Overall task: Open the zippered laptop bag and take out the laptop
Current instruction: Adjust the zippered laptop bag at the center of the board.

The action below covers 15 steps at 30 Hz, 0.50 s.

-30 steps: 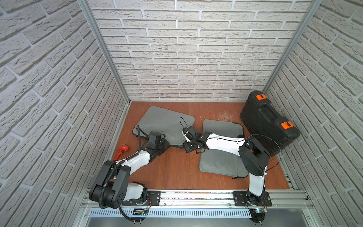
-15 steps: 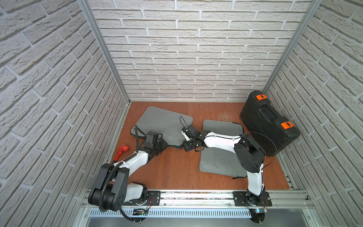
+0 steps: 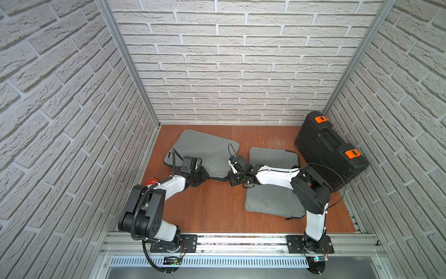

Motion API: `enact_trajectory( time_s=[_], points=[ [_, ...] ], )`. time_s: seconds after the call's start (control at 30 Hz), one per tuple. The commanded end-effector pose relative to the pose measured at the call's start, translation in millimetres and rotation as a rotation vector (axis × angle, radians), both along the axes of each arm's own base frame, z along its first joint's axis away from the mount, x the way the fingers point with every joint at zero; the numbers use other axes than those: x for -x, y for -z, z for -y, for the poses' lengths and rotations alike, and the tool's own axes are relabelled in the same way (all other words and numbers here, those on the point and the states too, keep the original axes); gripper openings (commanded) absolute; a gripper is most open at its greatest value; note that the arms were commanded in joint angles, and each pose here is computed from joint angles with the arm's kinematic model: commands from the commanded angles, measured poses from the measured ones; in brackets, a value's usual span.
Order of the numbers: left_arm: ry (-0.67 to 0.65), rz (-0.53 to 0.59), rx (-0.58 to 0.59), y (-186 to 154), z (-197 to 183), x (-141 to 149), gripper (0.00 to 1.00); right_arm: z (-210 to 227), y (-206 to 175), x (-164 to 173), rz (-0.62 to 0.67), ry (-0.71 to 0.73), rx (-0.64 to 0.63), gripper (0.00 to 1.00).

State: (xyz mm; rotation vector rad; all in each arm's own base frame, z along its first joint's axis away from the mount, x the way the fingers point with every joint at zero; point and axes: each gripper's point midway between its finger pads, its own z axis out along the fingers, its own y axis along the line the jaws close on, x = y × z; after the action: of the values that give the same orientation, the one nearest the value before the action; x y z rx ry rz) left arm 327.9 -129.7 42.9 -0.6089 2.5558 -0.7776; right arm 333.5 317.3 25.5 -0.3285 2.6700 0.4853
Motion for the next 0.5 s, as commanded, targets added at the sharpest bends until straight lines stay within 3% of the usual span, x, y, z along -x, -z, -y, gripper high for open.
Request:
enact_trajectory(
  time_s=[0.0, 0.23, 0.47],
  points=[
    [-0.036, 0.126, -0.043, -18.8, -12.2, -37.0, 0.05, 31.8, 10.4, 17.8, -0.062, 0.075, 0.104, 0.06],
    [-0.073, 0.137, -0.019, -25.8, -9.6, -31.5, 0.59, 14.1, 2.4, 24.5, -0.051, 0.042, 0.089, 0.05],
    [-0.109, 0.099, -0.061, -21.0, -0.7, 12.5, 0.86, 4.0, 2.2, 25.6, -0.062, 0.023, 0.061, 0.06]
  ],
)
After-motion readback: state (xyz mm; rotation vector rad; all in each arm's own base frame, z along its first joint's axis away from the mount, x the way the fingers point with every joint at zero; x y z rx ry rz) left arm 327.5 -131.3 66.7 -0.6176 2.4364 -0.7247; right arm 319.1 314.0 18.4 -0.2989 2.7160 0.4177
